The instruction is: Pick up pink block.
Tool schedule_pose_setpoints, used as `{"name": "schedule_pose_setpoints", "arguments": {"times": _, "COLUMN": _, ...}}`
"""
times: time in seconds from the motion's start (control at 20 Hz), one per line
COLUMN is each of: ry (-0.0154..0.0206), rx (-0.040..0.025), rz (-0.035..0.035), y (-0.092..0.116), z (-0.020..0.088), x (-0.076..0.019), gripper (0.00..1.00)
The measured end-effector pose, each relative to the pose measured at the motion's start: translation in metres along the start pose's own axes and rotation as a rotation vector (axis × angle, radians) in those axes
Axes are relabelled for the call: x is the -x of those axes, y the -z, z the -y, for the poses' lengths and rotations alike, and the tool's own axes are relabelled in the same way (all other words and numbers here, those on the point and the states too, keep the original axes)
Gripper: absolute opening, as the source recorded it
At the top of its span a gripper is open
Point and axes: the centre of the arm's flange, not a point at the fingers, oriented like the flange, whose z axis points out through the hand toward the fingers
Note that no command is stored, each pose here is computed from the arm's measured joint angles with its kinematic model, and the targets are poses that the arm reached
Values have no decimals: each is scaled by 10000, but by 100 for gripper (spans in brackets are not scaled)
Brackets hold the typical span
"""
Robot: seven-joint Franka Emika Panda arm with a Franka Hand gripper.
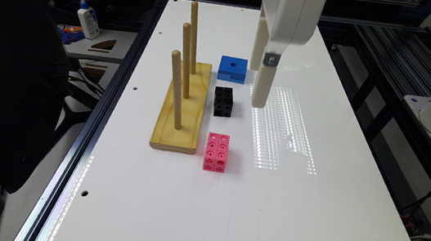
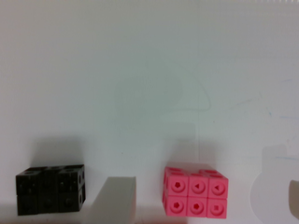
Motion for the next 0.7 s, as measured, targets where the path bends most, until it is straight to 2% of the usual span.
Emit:
{"name": "schedule_pose_setpoints", "arguments": {"times": 0.15, "ry": 15, "rx": -21, "rz": 19, "y": -138, "z": 16, "x": -30, "gripper": 100}}
{"name": "schedule_pose_setpoints", "arguments": {"times": 0.35, "ry": 20, "rx": -33, "rz": 29, "y": -166, "z": 24, "x": -32, "gripper": 100}}
{"name": "schedule_pose_setpoints", "arguments": {"times": 0.45, "ry": 24, "rx": -31, "rz": 63, "y": -223, "z": 30, "x": -32, "gripper": 100}}
{"name": "schedule_pose_setpoints", "arguments": {"times": 0.7, "ry": 38, "rx": -144, "rz": 115, "y": -499, "z": 64, "x": -65, "gripper": 100}}
